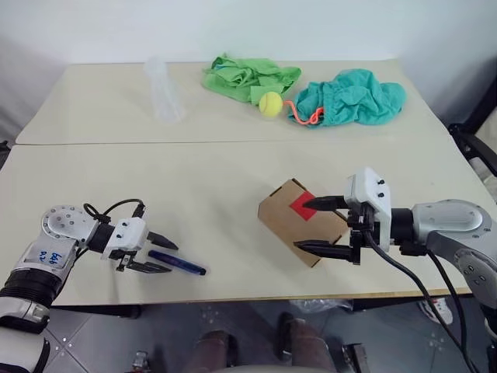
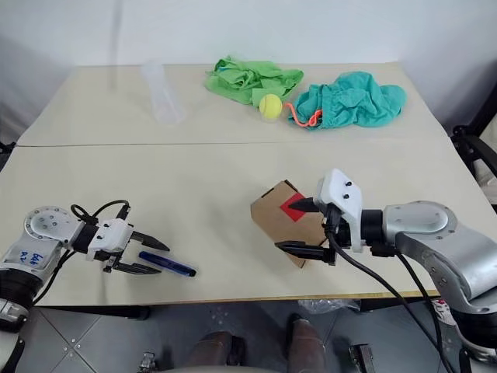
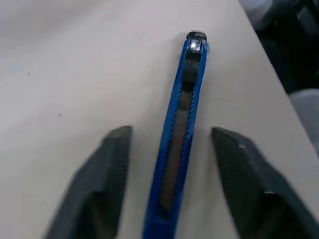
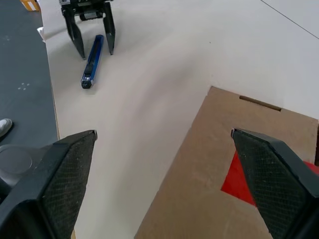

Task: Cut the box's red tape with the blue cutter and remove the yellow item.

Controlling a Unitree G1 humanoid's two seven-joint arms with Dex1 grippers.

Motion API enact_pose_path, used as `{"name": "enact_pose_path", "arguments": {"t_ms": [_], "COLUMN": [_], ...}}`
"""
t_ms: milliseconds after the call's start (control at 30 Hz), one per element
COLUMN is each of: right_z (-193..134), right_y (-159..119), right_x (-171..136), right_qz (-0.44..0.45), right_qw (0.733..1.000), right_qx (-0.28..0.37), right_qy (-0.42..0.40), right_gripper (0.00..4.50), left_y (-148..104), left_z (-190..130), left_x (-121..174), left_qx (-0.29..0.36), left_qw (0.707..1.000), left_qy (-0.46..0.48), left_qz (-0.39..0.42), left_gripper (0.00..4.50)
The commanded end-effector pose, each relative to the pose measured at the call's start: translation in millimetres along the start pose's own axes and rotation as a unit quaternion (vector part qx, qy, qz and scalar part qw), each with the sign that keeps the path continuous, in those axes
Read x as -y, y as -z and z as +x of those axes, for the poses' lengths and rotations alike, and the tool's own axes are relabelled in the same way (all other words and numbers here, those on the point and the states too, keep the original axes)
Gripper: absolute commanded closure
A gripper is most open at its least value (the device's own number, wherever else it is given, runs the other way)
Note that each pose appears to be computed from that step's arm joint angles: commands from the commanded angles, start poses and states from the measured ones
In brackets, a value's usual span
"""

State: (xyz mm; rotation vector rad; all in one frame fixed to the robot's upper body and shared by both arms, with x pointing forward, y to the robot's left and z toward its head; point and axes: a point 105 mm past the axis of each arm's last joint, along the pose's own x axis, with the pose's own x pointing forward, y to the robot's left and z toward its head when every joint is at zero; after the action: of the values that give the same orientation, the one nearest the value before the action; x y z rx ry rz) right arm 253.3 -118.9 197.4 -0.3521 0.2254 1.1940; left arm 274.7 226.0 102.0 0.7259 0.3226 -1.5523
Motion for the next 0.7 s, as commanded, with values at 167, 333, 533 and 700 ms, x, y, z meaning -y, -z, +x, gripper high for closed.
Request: {"name": "enact_pose_path", "arguments": {"t_ms": [167, 333, 533, 700], "right_z": [-6, -5, -3, 0], "right_y": [-10, -10, -12, -12], "right_x": [0, -1, -5, -7], "right_qz": [-0.024, -0.026, -0.029, -0.025], "right_qw": [1.0, 1.0, 1.0, 1.0], "right_qx": [0.006, 0.005, 0.006, 0.007], "right_qy": [0.007, 0.006, 0.002, -0.004], "right_gripper": [0.0, 0.0, 0.0, 0.0], "left_y": [20, 22, 20, 18], "left_z": [6, 10, 14, 17], "left_x": [25, 26, 28, 36], "left_qx": [-0.041, -0.045, -0.047, -0.051], "left_qw": [0.996, 0.996, 0.997, 0.996], "left_qy": [0.078, 0.072, 0.06, 0.056], "left_qz": [-0.035, -0.033, -0.029, -0.055], "left_gripper": [3.8, 3.8, 3.8, 3.35]}}
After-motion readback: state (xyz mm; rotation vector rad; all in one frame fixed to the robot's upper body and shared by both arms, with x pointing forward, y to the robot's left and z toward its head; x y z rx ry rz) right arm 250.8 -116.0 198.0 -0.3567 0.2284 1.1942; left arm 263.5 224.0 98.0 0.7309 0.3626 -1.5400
